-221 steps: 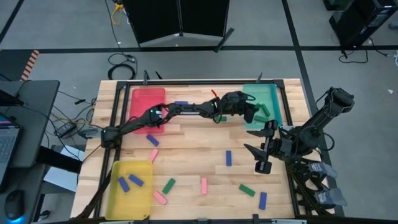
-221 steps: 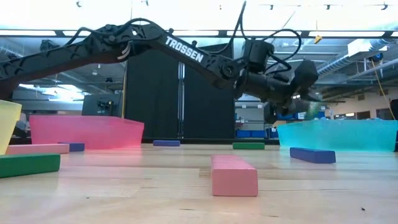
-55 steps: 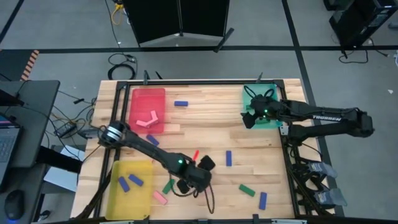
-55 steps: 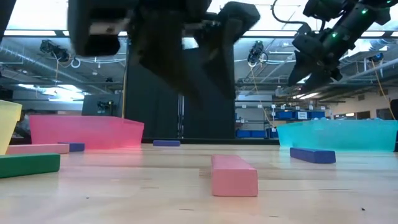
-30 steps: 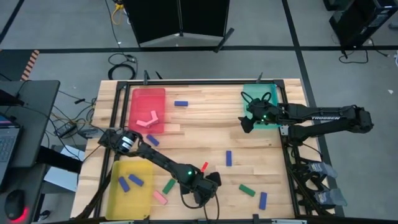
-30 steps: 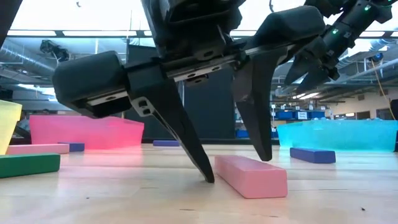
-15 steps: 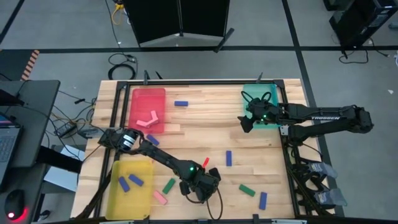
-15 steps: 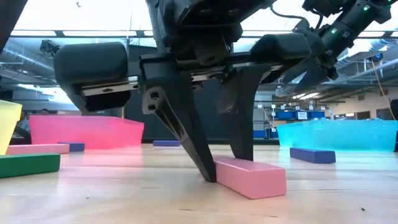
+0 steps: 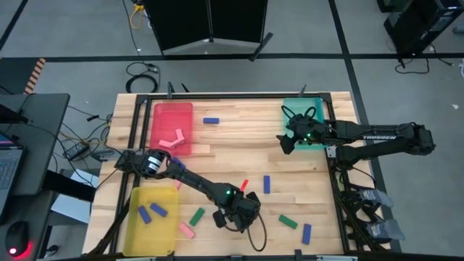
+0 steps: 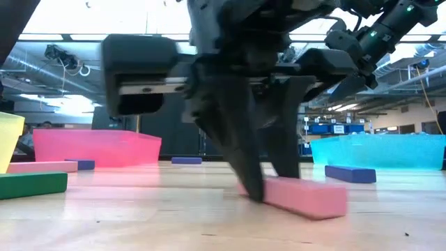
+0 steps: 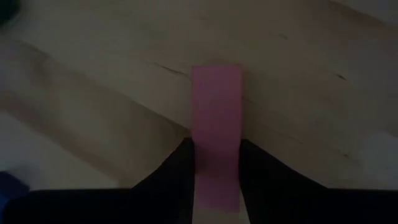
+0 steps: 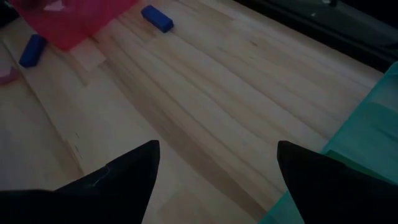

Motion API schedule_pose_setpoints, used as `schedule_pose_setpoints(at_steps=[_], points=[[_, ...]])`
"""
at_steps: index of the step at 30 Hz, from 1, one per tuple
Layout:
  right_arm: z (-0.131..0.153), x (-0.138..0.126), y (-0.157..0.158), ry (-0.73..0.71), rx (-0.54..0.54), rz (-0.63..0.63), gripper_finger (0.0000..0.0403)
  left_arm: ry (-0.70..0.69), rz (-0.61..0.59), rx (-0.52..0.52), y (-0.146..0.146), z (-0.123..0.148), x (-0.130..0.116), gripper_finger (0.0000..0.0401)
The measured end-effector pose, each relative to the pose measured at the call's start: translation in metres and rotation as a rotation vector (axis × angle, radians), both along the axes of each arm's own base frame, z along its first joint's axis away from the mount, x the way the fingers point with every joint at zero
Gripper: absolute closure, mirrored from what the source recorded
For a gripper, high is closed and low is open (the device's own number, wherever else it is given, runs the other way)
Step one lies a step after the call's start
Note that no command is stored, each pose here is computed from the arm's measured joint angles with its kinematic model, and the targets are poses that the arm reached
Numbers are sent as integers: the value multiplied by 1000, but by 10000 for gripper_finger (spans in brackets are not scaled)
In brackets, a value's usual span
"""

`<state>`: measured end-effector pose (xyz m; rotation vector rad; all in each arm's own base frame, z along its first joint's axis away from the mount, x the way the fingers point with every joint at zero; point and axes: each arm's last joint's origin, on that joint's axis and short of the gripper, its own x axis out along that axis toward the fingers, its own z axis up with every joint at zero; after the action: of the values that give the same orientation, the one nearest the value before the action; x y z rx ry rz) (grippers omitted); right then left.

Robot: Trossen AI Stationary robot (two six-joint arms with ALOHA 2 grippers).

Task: Sort blocks
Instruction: Put the pink block into the red bin

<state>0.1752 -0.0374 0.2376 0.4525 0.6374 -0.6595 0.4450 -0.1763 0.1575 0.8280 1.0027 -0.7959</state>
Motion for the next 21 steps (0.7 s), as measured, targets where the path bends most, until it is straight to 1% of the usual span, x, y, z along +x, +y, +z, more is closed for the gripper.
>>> schedule_pose_setpoints(at_steps=[2,4,7,10,15,21], points=[[0,0,0,0,0,0,67,-6,8,-33,2,8,4,303],[0,0,0,0,0,0,67,-28,17,-44,4,19,8,303],[0,0,0,-1,1,-1,67,12,57,-33,13,25,8,303],[0,0,0,0,-1,0,67,69,128,-27,28,33,9,303],[0,0,0,-3,-6,5,67,185,304,0,62,44,8,303],[1,1,0,-13,-12,7,67,314,556,19,115,45,6,302]])
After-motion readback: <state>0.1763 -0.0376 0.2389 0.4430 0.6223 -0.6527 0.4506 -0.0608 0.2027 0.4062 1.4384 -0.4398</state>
